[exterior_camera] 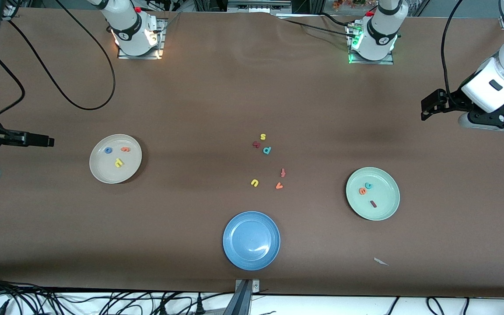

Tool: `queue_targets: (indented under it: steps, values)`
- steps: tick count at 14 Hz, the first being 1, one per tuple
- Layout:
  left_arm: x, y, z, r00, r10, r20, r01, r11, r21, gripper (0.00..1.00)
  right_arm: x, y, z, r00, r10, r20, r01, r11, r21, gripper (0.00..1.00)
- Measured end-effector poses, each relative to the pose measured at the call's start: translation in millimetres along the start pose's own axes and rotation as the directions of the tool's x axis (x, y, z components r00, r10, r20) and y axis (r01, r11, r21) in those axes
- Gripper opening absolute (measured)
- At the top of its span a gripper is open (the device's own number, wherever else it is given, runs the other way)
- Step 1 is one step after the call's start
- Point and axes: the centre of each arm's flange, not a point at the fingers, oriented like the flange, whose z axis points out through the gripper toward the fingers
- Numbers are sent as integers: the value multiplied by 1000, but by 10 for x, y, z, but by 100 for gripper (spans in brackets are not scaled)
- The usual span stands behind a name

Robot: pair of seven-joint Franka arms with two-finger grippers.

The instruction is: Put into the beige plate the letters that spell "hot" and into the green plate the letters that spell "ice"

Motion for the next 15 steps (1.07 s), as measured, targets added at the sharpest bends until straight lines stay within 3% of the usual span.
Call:
queue_targets:
  steps: [5,10,15]
  values:
    - [0,1,0,1000,0,0,0,1000,0,100,-310,118,-166,985,-18,-172,11,999,-41,100]
    - [-5,1,4,1000,0,5,0,1000,0,100,-573,-42,-256,975,21,-221,-29,999,-31,100]
    - [-11,1,9,1000,0,10,0,1000,0,100,-569,-38,-225,975,37,-220,-44,999,-28,100]
